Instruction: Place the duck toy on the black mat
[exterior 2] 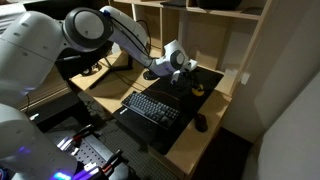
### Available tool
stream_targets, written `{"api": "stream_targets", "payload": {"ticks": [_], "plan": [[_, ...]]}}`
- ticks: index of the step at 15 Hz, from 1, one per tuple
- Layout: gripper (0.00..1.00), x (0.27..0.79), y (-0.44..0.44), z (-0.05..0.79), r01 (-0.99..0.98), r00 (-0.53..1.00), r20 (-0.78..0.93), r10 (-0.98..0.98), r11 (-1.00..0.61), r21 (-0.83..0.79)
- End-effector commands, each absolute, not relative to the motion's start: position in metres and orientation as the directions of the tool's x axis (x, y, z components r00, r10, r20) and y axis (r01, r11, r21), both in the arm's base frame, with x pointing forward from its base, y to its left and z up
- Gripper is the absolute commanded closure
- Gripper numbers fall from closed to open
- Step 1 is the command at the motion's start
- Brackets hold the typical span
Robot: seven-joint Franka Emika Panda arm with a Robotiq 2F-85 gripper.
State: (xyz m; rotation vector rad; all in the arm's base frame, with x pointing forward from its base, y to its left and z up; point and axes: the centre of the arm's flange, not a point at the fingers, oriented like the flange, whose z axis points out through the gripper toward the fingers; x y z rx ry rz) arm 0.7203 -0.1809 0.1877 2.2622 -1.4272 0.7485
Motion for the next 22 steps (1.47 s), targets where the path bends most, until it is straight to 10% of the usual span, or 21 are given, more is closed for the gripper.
{"api": "stream_targets", "payload": {"ticks": [1, 2, 5, 6, 14, 15, 22], "plan": [[0.93, 0.720, -0.179, 0.177, -0.915, 0.325, 0.622, -0.713, -0.403, 0.017], [0.73, 0.719, -0.178, 0.168, -0.919, 0.321, 0.626, -0.711, -0.395, 0.022], [0.73, 0.720, -0.177, 0.168, -0.919, 0.320, 0.625, -0.712, -0.395, 0.020], [0.93, 0.721, -0.174, 0.159, -0.922, 0.308, 0.639, -0.705, -0.386, 0.019], [0.93, 0.716, -0.159, 0.139, -0.916, 0.362, 0.530, -0.767, -0.398, 0.050], [0.48, 0.715, -0.157, 0.138, -0.901, 0.399, 0.492, -0.774, -0.430, 0.055], [0.06, 0.718, -0.153, 0.145, -0.876, 0.445, 0.322, -0.836, -0.481, -0.038]]}}
